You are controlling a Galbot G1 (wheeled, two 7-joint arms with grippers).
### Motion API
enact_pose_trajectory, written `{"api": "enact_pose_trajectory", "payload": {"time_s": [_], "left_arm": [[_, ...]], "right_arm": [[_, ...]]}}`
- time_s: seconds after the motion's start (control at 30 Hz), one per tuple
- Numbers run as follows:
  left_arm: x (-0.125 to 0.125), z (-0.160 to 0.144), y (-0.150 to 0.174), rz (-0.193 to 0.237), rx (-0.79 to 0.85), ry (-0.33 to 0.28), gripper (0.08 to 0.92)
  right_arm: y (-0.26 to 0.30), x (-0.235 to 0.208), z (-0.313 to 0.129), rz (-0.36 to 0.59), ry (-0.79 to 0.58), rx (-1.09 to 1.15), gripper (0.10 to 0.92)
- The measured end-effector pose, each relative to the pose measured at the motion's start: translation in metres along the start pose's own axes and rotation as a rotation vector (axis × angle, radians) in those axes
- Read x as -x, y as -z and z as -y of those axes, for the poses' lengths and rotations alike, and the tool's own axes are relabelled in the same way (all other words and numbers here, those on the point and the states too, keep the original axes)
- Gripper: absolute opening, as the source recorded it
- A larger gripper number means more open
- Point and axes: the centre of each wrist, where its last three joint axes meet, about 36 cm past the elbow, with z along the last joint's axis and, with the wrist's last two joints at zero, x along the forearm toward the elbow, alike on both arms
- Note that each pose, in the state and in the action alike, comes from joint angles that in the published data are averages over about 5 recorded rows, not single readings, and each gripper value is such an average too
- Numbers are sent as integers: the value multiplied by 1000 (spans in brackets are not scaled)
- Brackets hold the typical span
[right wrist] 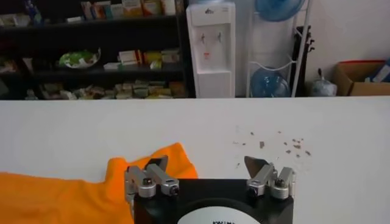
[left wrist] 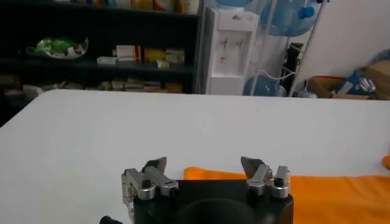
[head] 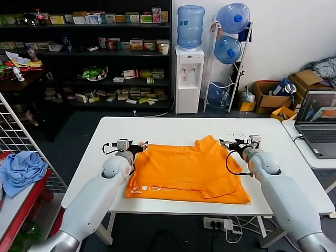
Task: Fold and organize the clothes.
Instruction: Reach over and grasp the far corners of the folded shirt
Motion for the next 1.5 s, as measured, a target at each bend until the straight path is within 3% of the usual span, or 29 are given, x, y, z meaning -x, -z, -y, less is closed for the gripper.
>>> {"api": "enact_pose_trajectory", "payload": {"time_s": [0.37,0.53,1.17,1.33,1.5], "left_arm": [[28,-10,-9,-38,-8,46,823],[32,-16,-19,-60,2,55,793],[23,-22,-41,-91,27,37,256],[16,-24,-44,-77,30,33,120],[5,-27,-45,-59,25,34,92]], "right_arm": [[-12,38,-6,-11,22,-3,817],[-15,50,-11,-22,28,-8,705],[-26,60,-20,-57,23,-13,162],[-26,52,-23,-48,22,-8,125],[-23,39,-27,-25,21,-8,125]]}}
